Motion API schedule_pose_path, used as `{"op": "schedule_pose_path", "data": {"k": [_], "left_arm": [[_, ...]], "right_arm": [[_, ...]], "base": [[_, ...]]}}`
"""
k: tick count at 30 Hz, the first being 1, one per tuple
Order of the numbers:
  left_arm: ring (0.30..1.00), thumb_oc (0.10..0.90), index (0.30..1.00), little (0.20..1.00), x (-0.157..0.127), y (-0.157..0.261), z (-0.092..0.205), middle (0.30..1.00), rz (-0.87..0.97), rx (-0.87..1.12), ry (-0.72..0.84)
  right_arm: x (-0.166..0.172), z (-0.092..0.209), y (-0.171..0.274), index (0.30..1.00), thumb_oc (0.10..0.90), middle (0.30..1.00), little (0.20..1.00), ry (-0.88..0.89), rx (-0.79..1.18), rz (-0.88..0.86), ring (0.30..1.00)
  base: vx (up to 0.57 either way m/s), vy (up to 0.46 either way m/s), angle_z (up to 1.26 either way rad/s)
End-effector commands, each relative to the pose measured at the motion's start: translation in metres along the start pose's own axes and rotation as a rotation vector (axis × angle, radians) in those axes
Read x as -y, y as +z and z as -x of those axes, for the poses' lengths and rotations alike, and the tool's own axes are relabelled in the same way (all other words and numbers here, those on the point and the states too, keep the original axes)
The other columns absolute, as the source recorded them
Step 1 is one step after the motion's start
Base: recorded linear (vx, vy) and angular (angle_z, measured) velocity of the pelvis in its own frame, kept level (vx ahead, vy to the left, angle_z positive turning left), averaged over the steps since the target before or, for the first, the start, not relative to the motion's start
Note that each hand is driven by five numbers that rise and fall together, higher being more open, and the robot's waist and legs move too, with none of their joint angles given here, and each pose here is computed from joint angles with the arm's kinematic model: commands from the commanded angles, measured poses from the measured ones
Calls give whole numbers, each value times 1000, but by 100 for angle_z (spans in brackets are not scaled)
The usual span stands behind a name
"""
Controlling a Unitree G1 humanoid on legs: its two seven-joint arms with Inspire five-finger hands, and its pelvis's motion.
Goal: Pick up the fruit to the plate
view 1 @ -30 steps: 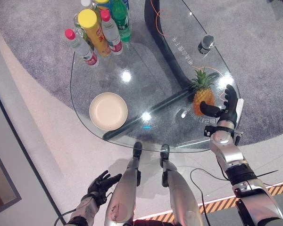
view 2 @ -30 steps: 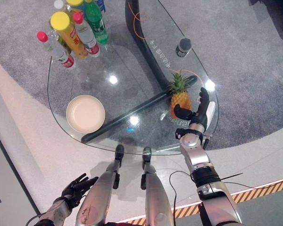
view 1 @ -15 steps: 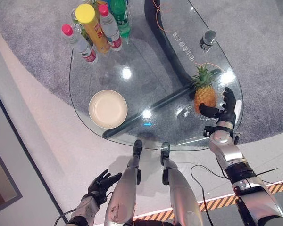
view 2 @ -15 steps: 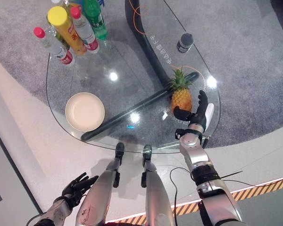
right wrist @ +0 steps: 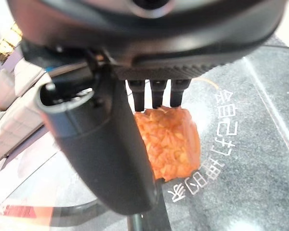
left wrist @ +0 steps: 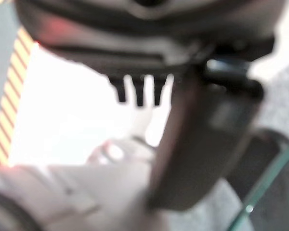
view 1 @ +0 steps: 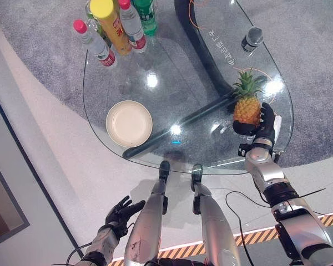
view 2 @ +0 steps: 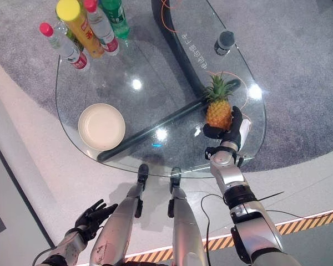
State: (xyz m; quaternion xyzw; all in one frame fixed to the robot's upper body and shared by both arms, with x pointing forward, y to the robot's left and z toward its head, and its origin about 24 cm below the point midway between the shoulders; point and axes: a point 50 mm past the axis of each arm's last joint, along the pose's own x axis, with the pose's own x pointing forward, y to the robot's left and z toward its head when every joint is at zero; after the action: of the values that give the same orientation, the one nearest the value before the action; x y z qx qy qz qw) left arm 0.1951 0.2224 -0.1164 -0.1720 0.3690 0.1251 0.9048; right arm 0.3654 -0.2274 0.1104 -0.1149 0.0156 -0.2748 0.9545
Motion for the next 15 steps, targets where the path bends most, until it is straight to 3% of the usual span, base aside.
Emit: {"op": "schedule_pose_path", "data": {"k": [1,15], "left_arm": [[900,800,900,900,-1,-17,5,900,18,-40,4],[900,800,900,900,4,-16,4,900,17,-34,-12]], "right_arm": [[15,-10,29,900,800,900,900,-35,96,-26,900],[18,-20,26,900,800,900,900,-139,-33,-64,900]], "base": [[0,0,0],[0,4,0]]}}
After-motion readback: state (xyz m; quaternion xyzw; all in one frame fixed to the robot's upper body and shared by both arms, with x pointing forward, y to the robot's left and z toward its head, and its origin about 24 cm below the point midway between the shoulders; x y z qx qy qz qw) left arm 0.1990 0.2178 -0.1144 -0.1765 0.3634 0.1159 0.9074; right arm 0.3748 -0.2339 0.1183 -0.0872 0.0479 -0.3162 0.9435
